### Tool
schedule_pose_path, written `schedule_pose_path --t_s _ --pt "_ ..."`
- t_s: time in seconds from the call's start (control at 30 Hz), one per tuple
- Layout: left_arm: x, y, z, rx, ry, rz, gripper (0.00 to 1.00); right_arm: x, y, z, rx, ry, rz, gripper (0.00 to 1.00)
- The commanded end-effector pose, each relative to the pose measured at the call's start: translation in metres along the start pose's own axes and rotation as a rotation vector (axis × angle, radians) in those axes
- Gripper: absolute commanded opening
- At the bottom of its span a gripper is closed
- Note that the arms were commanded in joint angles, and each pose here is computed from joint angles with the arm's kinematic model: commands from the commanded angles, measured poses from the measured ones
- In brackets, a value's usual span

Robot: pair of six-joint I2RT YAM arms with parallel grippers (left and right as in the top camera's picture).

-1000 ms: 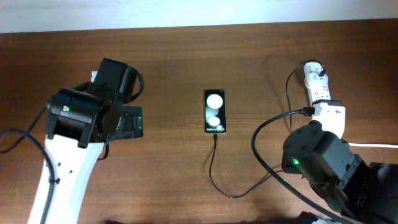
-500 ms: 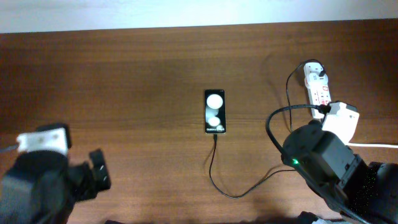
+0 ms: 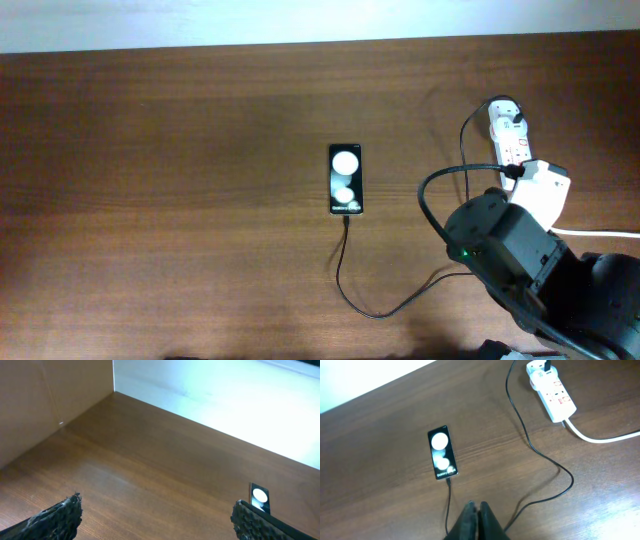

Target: Plug charger to phone and switch on socket

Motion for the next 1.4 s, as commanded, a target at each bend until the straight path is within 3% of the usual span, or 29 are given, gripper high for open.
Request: schedule_pose_path --t_s 0.0,0.2,0.67,1.0,1.1,1.23,1.37 --pt "0.0 0.002 0.002 0.02 -0.008 -0.005 0.99 0.008 0.004 0.0 0.005 -0.042 -0.024 0.11" --pt "-0.011 0.006 0.021 0.112 -0.057 0.049 0.99 -0.001 0.016 -0.013 -0.028 -0.013 0.002 0.07" --pt "-0.084 0.036 0.097 0.058 -0.417 0.168 0.99 -0.003 0.02 -0.02 -0.049 -0.007 0.017 0.04" --pt "-0.081 0.043 0.101 0.013 -0.446 0.174 0.99 -0.002 0.021 -0.02 -0.046 -0.017 0.013 0.04" --pt "-0.056 0.043 0.112 -0.003 -0.564 0.217 0.99 -0.002 0.021 -0.02 -0.045 -0.016 0.013 0.04" --pt "-0.051 0.034 0.085 0.004 -0.498 0.196 0.99 -0.002 0.021 -0.02 -0.046 -0.016 0.014 0.04" --pt "-0.035 0.011 0.022 -0.012 -0.408 0.3 0.99 -0.003 0.018 -0.02 -0.062 -0.011 0.025 0.04"
Point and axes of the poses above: each gripper's point midway between its finger pads, its own z axis back along the fingers, its own y axis along the line the jaws close on, x = y × z, the point moved 3 cm from there along z, back along the fingers, and after that the axes turned 12 degrees about -z, right-handed, at the moved point
